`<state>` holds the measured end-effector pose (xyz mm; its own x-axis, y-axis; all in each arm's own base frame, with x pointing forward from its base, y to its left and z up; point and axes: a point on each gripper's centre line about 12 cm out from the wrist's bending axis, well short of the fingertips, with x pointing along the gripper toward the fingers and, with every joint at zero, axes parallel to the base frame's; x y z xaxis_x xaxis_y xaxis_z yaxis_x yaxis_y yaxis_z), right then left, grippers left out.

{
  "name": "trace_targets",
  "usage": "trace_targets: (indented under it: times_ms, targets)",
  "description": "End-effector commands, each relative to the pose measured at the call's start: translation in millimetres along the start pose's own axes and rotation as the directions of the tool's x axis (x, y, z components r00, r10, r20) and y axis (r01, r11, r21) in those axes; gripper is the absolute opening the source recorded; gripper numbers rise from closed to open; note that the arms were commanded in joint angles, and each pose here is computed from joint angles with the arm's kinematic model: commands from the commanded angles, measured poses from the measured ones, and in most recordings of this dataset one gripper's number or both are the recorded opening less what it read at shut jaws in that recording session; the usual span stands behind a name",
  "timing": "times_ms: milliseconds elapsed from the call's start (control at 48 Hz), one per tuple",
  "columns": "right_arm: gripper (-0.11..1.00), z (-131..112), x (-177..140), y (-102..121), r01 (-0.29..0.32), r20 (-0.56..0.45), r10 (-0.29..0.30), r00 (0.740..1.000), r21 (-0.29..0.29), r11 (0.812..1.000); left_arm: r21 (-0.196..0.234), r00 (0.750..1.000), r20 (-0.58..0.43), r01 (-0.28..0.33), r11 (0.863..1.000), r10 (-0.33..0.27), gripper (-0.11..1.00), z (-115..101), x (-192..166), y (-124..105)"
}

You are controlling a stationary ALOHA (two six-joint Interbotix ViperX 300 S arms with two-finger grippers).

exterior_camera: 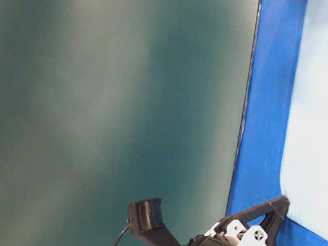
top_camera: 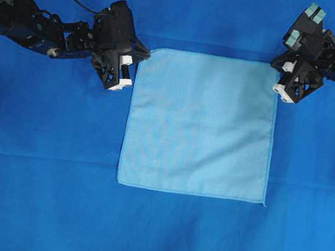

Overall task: Fold the light blue towel.
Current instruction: 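Pull the far corners toward the near edge, folding the towel in half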

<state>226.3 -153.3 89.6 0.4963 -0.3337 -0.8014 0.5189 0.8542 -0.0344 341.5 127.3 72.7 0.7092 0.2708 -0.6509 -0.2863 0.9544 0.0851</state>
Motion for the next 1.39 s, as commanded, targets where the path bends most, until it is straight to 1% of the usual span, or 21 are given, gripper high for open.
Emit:
trace_targets:
  times_ms: [0,125,208,271,416,604,728,832,895,916,1020,1165,1249,1311,1374]
  targets:
    - [0.00,14.6,-9.7,-2.1,0.007,0.033,-0.007,0.999,0.007,1.000,0.014,0.999,0.040,-0.002,1.000,0.001,0.09,20.4,-11.0,1.0]
    - [0.00,28.0,-28.6,-3.5,0.014,0.059,-0.014,0.998,0.012,1.000,0.042,0.997,0.080,-0.007,0.999,0.004,0.09,40.6,-26.9,3.1]
    - [0.00,33.6,-41.3,-2.8,0.014,0.087,-0.015,0.996,0.011,1.000,0.047,0.993,0.118,-0.013,0.999,0.008,0.09,52.3,-37.6,4.4]
    - [0.00,34.6,-47.1,-2.1,0.014,0.102,-0.015,0.995,0.009,1.000,0.047,0.991,0.136,-0.017,0.999,0.011,0.09,56.8,-43.0,5.5]
    - [0.00,30.8,-50.7,-0.2,0.009,0.107,-0.010,0.994,0.010,1.000,0.044,0.992,0.127,-0.012,0.999,0.006,0.09,54.7,-44.2,3.6]
    - [0.00,31.7,-50.6,6.1,-0.006,0.110,0.006,0.994,0.000,1.000,0.060,0.992,0.122,0.013,0.998,-0.020,0.09,53.5,-45.2,-7.8]
    - [0.00,28.3,-52.5,22.8,-0.052,0.093,0.052,0.994,-0.004,0.999,0.079,0.993,0.097,0.052,0.996,-0.060,0.09,50.2,-47.0,-24.2]
    - [0.00,21.5,-56.2,42.9,-0.105,0.068,0.106,0.992,-0.006,0.994,0.110,0.993,0.050,0.102,0.989,-0.108,0.09,43.5,-49.7,-44.7]
    - [0.00,15.2,-58.6,58.7,-0.147,0.050,0.148,0.988,-0.012,0.989,0.128,0.991,0.021,0.130,0.983,-0.133,0.09,39.2,-51.1,-56.1]
    - [0.00,13.7,-59.2,63.3,-0.159,0.045,0.160,0.986,-0.012,0.987,0.140,0.989,0.006,0.145,0.979,-0.148,0.09,37.1,-51.7,-62.6]
    - [0.00,6.3,-64.0,89.2,-0.227,0.022,0.227,0.974,-0.006,0.974,0.167,0.981,-0.027,0.195,0.966,-0.193,0.09,32.9,-54.4,-84.4]
    - [0.00,-7.1,-72.4,122.0,-0.309,-0.013,0.309,0.951,-0.012,0.951,0.226,0.964,-0.041,0.265,0.937,-0.263,0.09,29.6,-61.2,-118.0]
    - [0.00,-14.4,-77.3,137.3,-0.346,-0.033,0.346,0.938,-0.008,0.938,0.261,0.951,-0.046,0.307,0.915,-0.306,0.09,27.0,-67.5,-139.0]
    - [0.00,-19.0,-81.6,147.4,-0.372,-0.044,0.371,0.927,-0.002,0.928,0.272,0.942,-0.046,0.332,0.903,-0.332,0.09,26.7,-71.7,-151.5]
    - [0.00,-24.5,-86.1,157.7,-0.398,-0.058,0.397,0.916,0.006,0.918,0.272,0.931,-0.046,0.360,0.892,-0.362,0.09,26.7,-76.7,-165.6]
